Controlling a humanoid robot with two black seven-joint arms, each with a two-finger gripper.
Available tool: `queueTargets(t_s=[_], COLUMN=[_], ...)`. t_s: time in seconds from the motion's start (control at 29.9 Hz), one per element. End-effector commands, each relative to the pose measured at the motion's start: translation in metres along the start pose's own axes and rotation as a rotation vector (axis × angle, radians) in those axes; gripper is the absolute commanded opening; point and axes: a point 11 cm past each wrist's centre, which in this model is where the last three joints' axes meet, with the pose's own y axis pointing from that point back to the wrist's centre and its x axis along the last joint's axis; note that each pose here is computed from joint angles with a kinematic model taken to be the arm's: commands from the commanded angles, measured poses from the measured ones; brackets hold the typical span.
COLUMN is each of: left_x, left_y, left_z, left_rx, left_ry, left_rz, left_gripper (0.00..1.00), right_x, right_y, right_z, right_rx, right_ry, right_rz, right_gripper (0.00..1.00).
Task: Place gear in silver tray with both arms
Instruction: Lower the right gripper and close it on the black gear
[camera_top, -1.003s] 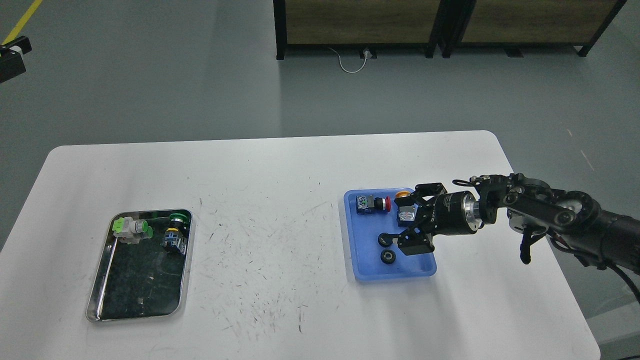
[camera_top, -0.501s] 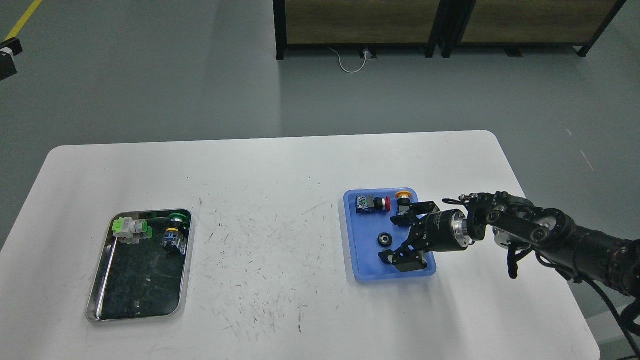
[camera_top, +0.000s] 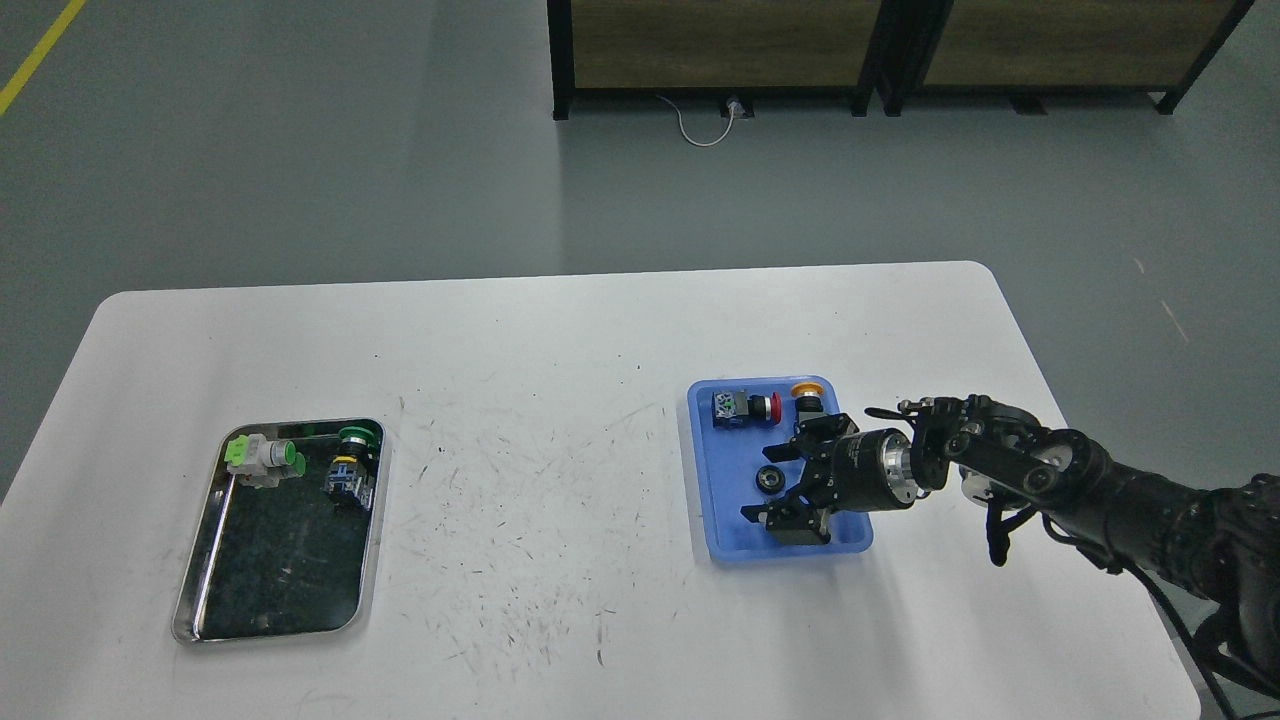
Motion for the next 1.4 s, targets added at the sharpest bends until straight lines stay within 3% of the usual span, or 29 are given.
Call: queueTargets(t_s=[0.0,0.94,1.37], left_x=[0.002,0.007,0.014], left_y=[0.001,0.005,0.012], left_z=[0.000,0.004,0.005], left_rx=[0.000,-0.008,-0.006], left_ry=[-0.001,-0.003,-0.010], left_rz=[0.004,0.017,0.031], left_gripper=[0.98,0.98,0.98], right_x=[0.001,0.011,0.012], right_y=[0.000,0.005,0.005], right_z=[0.000,0.003,0.004], right_rx=[-0.002,-0.003,-0.010], right_ry=[-0.001,-0.013,-0.009], right_rz=[0.005,0.040,0.040], right_gripper=[0.81,0.63,0.43])
